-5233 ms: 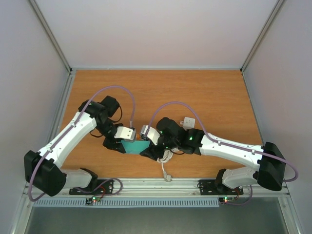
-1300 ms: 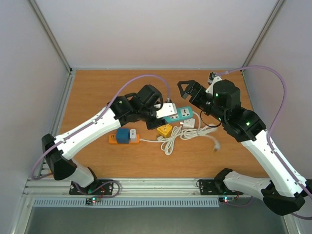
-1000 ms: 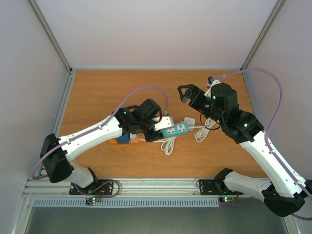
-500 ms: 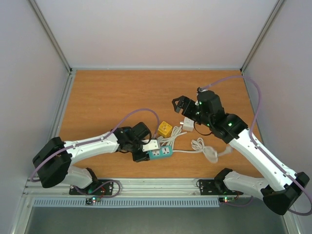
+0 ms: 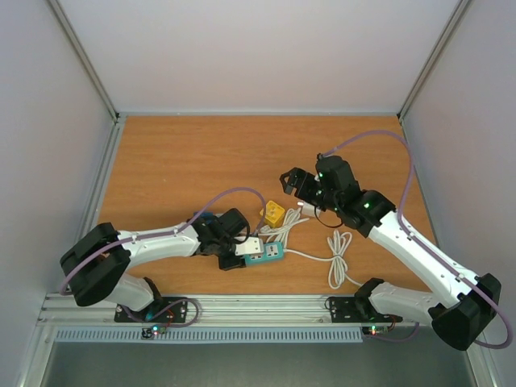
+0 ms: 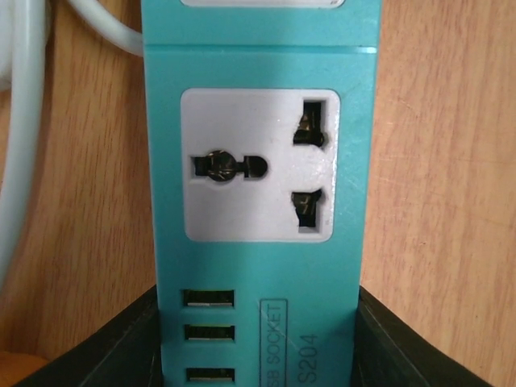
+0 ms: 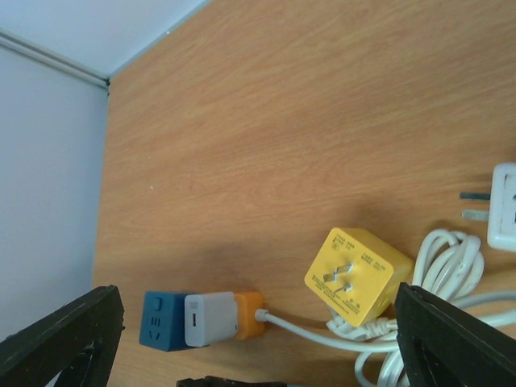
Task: Insert the plug
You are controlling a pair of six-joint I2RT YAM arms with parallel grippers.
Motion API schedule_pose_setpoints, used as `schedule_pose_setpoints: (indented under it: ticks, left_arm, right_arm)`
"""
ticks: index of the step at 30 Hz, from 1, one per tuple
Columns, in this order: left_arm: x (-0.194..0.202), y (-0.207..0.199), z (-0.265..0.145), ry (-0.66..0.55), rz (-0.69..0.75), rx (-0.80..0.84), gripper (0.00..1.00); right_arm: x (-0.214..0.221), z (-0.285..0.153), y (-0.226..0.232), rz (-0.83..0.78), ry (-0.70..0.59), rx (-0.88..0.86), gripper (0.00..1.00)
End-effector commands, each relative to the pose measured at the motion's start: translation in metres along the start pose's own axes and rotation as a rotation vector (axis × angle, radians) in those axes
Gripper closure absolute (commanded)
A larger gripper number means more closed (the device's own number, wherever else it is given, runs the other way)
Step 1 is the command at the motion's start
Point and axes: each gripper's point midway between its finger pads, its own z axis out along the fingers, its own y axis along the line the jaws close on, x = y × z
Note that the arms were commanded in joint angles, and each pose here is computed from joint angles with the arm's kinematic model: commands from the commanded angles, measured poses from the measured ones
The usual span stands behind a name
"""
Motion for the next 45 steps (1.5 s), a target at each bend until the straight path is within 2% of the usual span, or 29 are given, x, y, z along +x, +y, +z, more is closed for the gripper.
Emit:
schedule_pose_setpoints:
  ticks: [1, 4, 7, 14, 17, 21, 26, 28, 32, 35, 39, 45]
  left_arm:
    - [0.059, -0.019, 0.016, 0.199, 0.017, 0.074, 0.99]
    - [0.06, -0.038, 0.002, 0.17, 0.07, 0.159, 0.99]
    - [0.048, -0.038, -0.012, 0.107, 0.108, 0.146, 0.99]
    - [0.028, -0.051, -0.038, 0.02, 0.171, 0.202, 0.99]
    - [0.037, -0.053, -0.028, 0.055, 0.165, 0.213, 0.99]
    - [0.054, -0.044, -0.006, 0.165, 0.107, 0.195, 0.99]
    - [0.054, -0.02, 0.006, 0.178, 0.056, 0.078, 0.99]
    - [0.053, -0.007, 0.007, 0.18, 0.026, 0.023, 0.99]
    - [0.059, 0.013, 0.007, 0.195, -0.02, -0.025, 0.99]
    - [0.065, 0.02, 0.007, 0.205, -0.025, -0.044, 0.99]
    - [0.07, 0.027, 0.006, 0.208, -0.038, -0.064, 0.99]
    - [0.084, 0.022, 0.008, 0.226, -0.005, -0.049, 0.99]
  right_arm:
    - [0.016, -0.001, -0.005, 0.008, 0.053, -0.029, 0.09]
    - [0.027, 0.0, -0.014, 0.005, 0.096, -0.003, 0.13]
    - [0.032, -0.003, -0.019, -0.003, 0.11, 0.007, 0.17]
    - [0.046, 0.0, -0.026, -0.008, 0.168, 0.02, 0.19]
    - [0.049, 0.004, -0.028, -0.008, 0.182, 0.026, 0.19]
    - [0.054, 0.01, -0.033, -0.015, 0.201, 0.045, 0.19]
    - [0.059, 0.01, -0.05, 0.004, 0.202, 0.106, 0.22]
    - [0.071, 0.01, -0.063, 0.027, 0.233, 0.138, 0.27]
    - [0.105, 0.013, -0.093, 0.078, 0.346, 0.248, 0.45]
    - [0.102, 0.006, -0.107, 0.142, 0.308, 0.338, 0.42]
    - [0.111, -0.003, -0.121, 0.226, 0.319, 0.407, 0.43]
    - [0.116, -0.027, -0.146, 0.25, 0.332, 0.58, 0.44]
